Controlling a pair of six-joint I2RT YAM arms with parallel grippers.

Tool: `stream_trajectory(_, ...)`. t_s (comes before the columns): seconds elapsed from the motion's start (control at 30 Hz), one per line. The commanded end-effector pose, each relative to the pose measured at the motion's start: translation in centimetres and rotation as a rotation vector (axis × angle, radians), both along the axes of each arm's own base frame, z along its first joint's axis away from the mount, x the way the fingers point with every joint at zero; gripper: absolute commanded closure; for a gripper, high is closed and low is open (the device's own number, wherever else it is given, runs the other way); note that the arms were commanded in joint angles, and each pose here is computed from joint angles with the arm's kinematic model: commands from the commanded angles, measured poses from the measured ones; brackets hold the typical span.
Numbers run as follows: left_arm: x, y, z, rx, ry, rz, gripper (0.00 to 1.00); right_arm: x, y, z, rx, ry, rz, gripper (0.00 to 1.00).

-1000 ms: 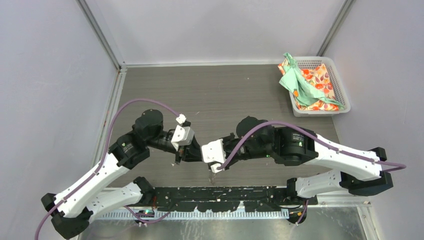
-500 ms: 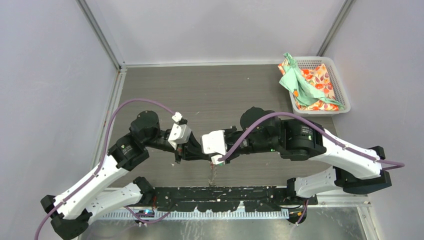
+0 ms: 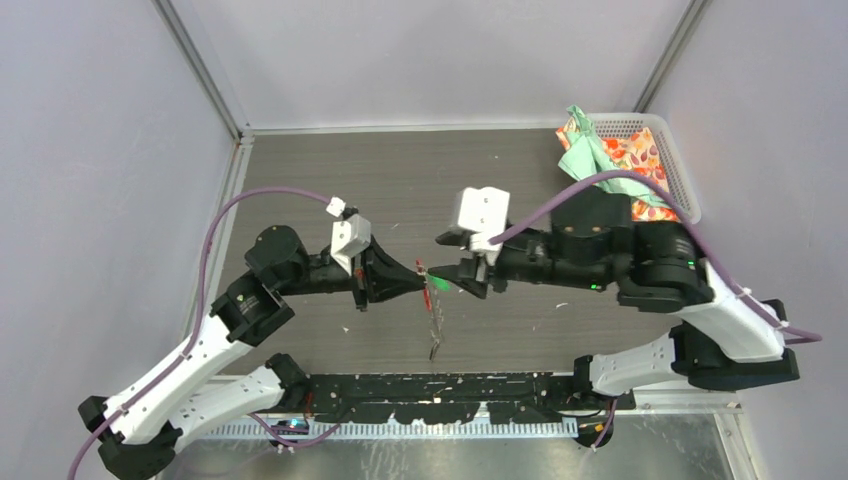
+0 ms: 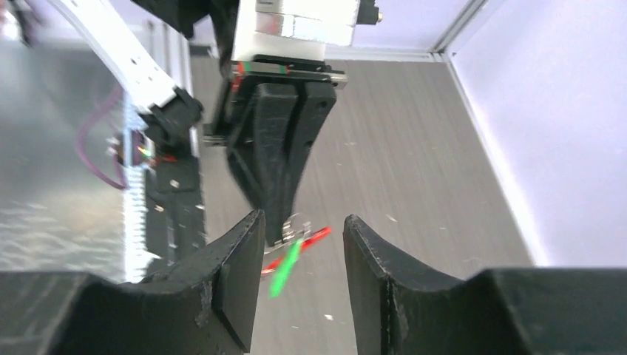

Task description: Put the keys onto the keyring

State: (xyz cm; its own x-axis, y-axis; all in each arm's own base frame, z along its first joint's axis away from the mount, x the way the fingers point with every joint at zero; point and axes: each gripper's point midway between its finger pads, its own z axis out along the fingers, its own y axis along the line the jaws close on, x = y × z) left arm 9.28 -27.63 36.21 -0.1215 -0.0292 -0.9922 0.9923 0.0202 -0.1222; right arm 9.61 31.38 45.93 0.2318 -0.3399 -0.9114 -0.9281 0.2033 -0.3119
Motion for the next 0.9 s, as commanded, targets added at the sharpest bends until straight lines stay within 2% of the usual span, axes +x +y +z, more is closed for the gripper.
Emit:
stream_trajectory(0.0, 1.9, 0.8, 3.8, -0.138, 0.072, 0.165, 1.0, -2.3, -1.7, 3.4, 0.193, 0.241, -0.013, 0.52)
stream_trajectory(0.1, 2.7, 1.2, 4.8, -0.17, 0.089, 0.226, 1.0, -3.4, -1.7, 3.5, 0.233, 0.377, -0.003, 0.57)
stream_trajectory(0.2, 2.0, 1.4, 5.7, -0.195, 0.086, 0.201, 1.0, -4.8, -1.5, 2.9, 0.241, 0.474, 0.051, 0.52)
stream_trajectory(0.3, 1.0, 1.5, 6.5, -0.214, 0.067, 0.15, 1.0, -3.9, -0.9, 2.1, 0.224, 0.541, 0.035, 0.47)
stream_trajectory(0.47, -0.4, 1.9, 6.8, -0.213, 0.024, 0.093, 1.0, -2.0, 0.1, 1.8, 0.264, 0.734, 0.094, 0.47)
stream_trajectory(0.7, -1.1, 2.2, 6.3, -0.192, -0.022, 0.066, 1.0, -2.0, 1.4, 0.6, 0.181, 0.835, 0.174, 0.52)
stream_trajectory(0.87, -0.9, 2.2, 5.9, -0.18, -0.027, 0.071, 1.0, -1.3, 0.2, 1.0, 0.21, 0.787, 0.114, 0.53)
